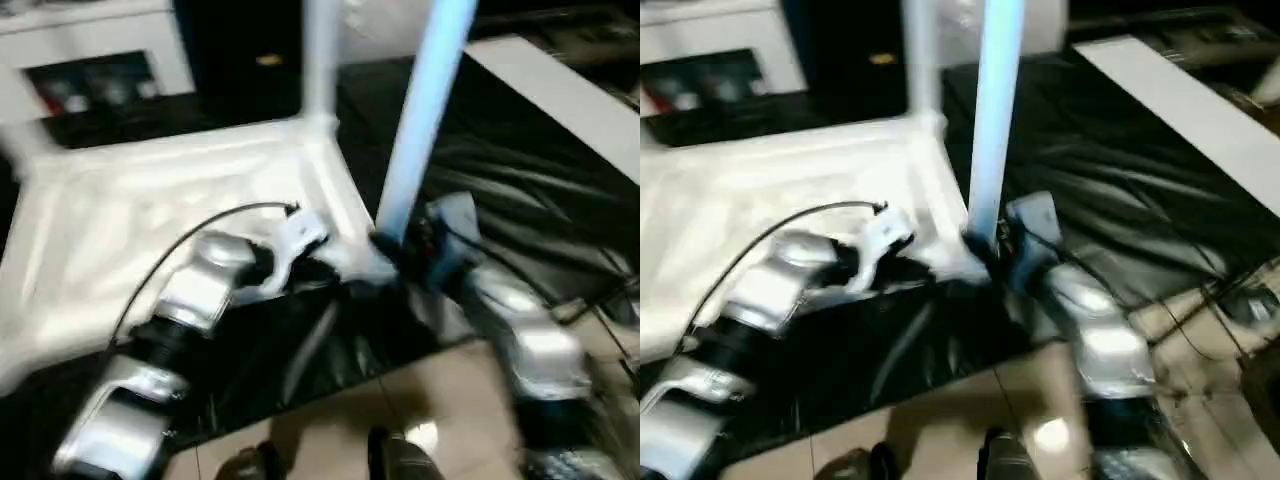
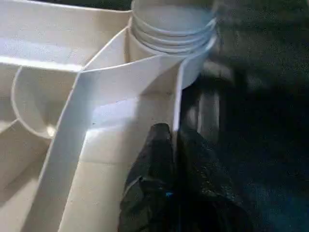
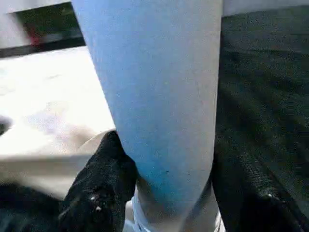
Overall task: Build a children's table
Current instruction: Rotate leg to tighten
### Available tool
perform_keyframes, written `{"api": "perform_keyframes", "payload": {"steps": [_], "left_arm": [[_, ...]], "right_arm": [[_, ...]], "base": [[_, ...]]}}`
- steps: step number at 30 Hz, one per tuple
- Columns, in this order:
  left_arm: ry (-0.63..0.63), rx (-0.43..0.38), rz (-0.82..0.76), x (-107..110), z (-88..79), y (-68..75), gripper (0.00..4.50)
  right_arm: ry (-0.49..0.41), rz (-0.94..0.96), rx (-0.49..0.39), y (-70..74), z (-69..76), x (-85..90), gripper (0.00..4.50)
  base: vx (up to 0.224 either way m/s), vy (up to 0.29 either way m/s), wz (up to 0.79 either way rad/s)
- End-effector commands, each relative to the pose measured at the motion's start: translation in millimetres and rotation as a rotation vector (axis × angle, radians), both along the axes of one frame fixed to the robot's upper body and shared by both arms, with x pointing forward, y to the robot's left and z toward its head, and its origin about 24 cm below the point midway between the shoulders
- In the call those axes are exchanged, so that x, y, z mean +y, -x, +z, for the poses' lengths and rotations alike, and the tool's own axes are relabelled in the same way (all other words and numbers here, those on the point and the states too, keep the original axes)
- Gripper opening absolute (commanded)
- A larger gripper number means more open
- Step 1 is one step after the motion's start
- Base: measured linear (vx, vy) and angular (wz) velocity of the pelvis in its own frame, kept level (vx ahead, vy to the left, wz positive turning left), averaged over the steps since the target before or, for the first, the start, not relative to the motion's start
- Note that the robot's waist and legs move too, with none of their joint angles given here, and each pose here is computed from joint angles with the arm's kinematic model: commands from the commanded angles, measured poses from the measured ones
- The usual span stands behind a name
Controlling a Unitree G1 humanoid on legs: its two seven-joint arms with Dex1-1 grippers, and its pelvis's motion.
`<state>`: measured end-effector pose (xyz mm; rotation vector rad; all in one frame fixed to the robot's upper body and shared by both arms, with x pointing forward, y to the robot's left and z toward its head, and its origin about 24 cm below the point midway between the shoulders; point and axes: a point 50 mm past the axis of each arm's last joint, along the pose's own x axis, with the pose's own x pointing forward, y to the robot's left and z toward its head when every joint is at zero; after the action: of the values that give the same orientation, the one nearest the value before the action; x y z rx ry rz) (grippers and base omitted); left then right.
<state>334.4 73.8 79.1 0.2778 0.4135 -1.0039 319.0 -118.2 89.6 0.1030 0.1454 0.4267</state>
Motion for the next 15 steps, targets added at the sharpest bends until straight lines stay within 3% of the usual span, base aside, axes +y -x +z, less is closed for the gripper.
{"api": "perform_keyframes", "payload": {"steps": [1, 2, 5, 9, 15], "left_arm": [[0.064, -0.089, 0.107, -20.3, 16.8, -7.8, 0.0], [0.075, -0.103, 0.14, -22.1, 18.8, -9.5, 0.0], [0.069, -0.11, 0.151, -23.3, 19.9, -8.7, 0.0], [0.044, -0.103, 0.082, -19.0, 14.6, -2.0, 0.0], [-0.014, -0.076, -0.042, -0.5, 3.8, 5.8, 0.0]], "right_arm": [[-0.077, 0.08, 0.101, 3.3, -15.0, 43.0, 1.99], [-0.082, 0.058, 0.091, 0.9, -13.3, 44.0, 2.34], [-0.094, 0.023, 0.069, -1.6, -10.5, 41.3, 2.72], [-0.046, 0.072, 0.035, 1.8, -11.2, 30.8, 3.04], [0.052, 0.212, -0.07, 11.1, -6.5, -6.8, 3.66]], "base": [[-0.062, -0.023, 0.1], [0.002, -0.074, 0.17], [0.047, -0.025, -0.12], [0.021, 0.024, -0.17], [0.0, 0.0, 0.0]]}}
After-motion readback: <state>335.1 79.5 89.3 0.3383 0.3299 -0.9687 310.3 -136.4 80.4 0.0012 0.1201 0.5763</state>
